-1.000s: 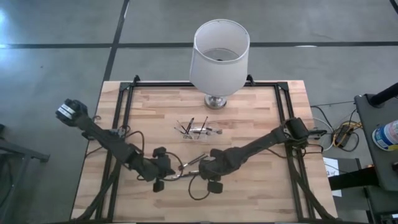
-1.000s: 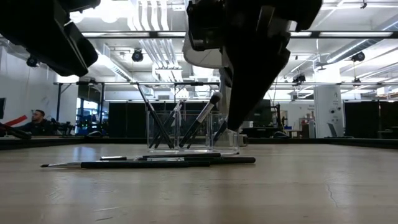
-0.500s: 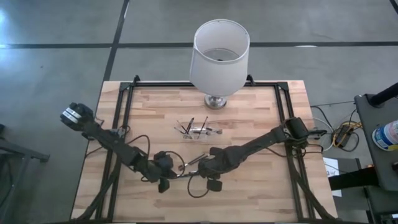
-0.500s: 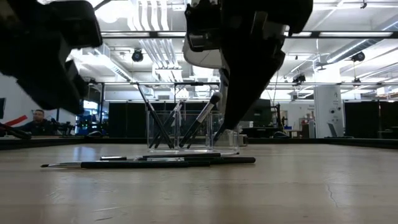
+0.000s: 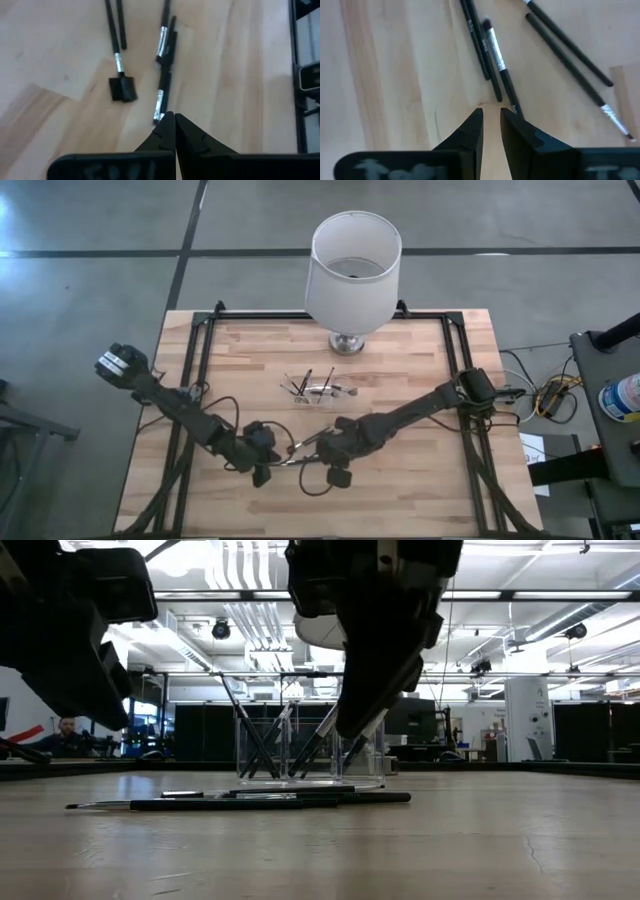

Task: Put items in baskets/containers
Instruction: Put the eyeshadow brush into the transparent organizer

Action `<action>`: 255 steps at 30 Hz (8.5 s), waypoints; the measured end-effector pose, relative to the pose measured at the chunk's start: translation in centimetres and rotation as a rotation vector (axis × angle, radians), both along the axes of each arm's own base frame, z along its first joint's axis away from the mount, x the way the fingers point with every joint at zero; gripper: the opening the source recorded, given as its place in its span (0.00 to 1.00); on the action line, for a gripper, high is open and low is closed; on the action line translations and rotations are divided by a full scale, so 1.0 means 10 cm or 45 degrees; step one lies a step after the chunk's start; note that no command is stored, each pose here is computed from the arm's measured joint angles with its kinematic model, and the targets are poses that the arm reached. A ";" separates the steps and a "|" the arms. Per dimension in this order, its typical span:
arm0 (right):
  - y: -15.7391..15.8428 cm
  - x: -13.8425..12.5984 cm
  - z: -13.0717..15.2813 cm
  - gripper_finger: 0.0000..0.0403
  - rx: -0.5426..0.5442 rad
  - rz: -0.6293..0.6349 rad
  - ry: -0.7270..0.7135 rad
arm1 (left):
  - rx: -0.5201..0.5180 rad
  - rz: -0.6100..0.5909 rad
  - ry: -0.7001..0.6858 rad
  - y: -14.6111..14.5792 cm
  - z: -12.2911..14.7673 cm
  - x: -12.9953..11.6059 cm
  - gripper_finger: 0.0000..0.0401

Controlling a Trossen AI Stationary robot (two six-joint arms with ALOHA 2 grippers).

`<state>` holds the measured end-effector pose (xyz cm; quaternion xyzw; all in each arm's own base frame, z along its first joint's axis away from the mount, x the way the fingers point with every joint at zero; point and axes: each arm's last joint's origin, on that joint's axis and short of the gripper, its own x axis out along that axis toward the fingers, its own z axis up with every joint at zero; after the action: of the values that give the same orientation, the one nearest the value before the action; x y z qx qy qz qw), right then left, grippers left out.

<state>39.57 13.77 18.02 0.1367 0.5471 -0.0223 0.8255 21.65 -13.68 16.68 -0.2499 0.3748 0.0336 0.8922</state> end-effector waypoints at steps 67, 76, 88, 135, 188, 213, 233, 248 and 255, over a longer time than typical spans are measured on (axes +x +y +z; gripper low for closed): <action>-0.12 -0.20 0.03 0.15 -0.055 -0.274 -0.025 | 0.061 0.009 -0.126 -0.04 -0.42 0.56 0.00; -0.13 -0.23 -0.03 0.15 -0.057 -0.293 -0.002 | 0.072 0.049 -0.147 0.05 -0.37 0.69 0.00; -0.13 -0.23 -0.04 0.15 -0.033 -0.338 0.003 | -0.002 -0.012 -0.074 0.07 -0.41 0.69 0.00; -0.18 -0.33 -0.01 0.45 -0.269 0.345 -0.019 | 0.007 0.031 -0.030 0.13 -0.59 0.81 0.00; -0.20 0.13 -0.40 0.06 -0.221 0.359 -0.023 | -0.057 0.075 -0.127 0.15 -0.23 0.73 0.00; 0.07 -0.76 0.55 0.06 -0.781 -1.271 -1.000 | 0.021 0.356 -0.604 0.03 0.96 -0.20 0.00; -0.45 -1.21 0.11 0.06 -0.206 -1.790 -1.535 | 0.434 0.629 -0.481 0.38 0.32 -0.29 0.00; -0.77 -0.59 0.00 0.06 -0.486 -1.543 -1.308 | 0.543 0.352 -0.175 0.79 0.00 -0.23 0.00; -0.75 -0.34 -0.23 0.06 -0.643 -1.572 -1.277 | 0.656 0.052 -0.138 0.77 0.00 -0.23 0.00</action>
<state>36.21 6.31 15.76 0.2167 -0.0800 -0.5292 0.8164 19.32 -5.96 16.70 -0.0235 0.3005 0.1325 0.9442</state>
